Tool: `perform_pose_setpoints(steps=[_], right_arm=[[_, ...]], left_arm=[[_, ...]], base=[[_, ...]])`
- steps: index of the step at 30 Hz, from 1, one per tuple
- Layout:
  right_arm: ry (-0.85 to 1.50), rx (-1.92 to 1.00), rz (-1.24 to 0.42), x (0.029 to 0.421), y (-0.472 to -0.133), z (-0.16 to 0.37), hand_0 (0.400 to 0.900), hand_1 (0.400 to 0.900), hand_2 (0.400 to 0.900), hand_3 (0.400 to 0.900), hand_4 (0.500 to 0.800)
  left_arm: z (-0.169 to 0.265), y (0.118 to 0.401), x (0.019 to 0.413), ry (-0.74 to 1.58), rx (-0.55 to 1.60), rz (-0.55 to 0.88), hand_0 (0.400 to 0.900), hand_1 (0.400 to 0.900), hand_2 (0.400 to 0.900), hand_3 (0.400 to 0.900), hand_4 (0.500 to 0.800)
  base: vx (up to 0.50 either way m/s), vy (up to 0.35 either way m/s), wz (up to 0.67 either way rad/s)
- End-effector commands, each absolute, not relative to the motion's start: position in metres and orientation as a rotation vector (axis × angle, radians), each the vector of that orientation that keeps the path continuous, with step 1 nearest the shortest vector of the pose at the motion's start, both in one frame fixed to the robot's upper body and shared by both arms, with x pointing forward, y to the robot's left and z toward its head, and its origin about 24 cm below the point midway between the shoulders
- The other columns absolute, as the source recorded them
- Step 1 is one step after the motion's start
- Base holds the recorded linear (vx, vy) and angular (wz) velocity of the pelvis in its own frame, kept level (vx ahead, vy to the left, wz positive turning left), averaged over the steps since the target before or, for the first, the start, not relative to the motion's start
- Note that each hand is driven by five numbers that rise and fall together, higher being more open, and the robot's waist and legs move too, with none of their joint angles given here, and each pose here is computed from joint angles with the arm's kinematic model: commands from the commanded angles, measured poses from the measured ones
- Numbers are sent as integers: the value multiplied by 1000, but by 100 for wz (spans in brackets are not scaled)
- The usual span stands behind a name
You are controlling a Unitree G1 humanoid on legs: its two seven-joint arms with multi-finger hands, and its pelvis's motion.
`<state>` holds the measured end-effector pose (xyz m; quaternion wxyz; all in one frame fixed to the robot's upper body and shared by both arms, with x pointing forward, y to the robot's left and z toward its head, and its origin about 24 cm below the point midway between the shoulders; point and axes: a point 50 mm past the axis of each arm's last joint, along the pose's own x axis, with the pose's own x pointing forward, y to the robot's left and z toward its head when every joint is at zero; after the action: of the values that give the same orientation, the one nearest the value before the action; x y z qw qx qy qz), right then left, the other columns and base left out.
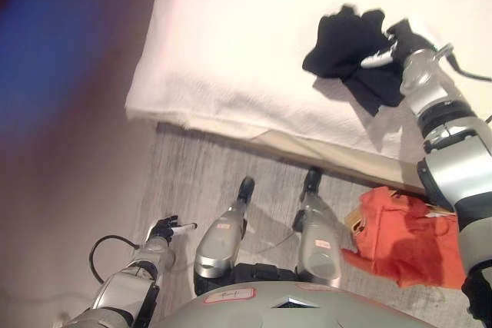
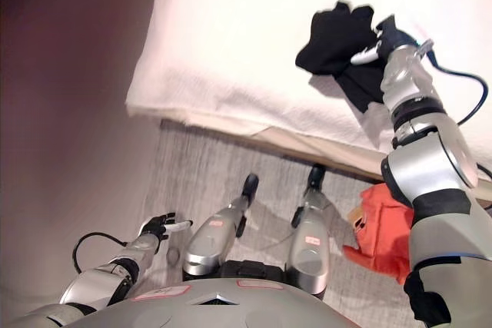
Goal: Put the clothes on the bed into the basket.
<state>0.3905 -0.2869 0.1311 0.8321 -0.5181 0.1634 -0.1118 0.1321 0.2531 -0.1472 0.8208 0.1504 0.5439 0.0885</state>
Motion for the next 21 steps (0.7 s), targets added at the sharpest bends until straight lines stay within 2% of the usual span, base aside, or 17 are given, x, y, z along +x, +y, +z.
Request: perform_pose_setpoints(steps=[1, 8, 21], right_arm=[[279, -1185, -348, 386, -317, 168, 400, 400, 400, 400, 500], [339, -1196, -363, 370, -341, 156, 400, 400, 400, 400, 500], [457, -1199, -433, 326, -395, 139, 400, 400, 400, 400, 500]], left_arm=[[-149, 289, 83, 1330, 446, 240, 900, 900, 900, 900, 800], [-148, 297, 67, 1378, 457, 244, 900, 900, 900, 900, 800], [-150, 293, 66, 1391, 478, 182, 900, 900, 900, 900, 800]], base=[[68, 34, -49], [33, 20, -58], [11, 13, -31]])
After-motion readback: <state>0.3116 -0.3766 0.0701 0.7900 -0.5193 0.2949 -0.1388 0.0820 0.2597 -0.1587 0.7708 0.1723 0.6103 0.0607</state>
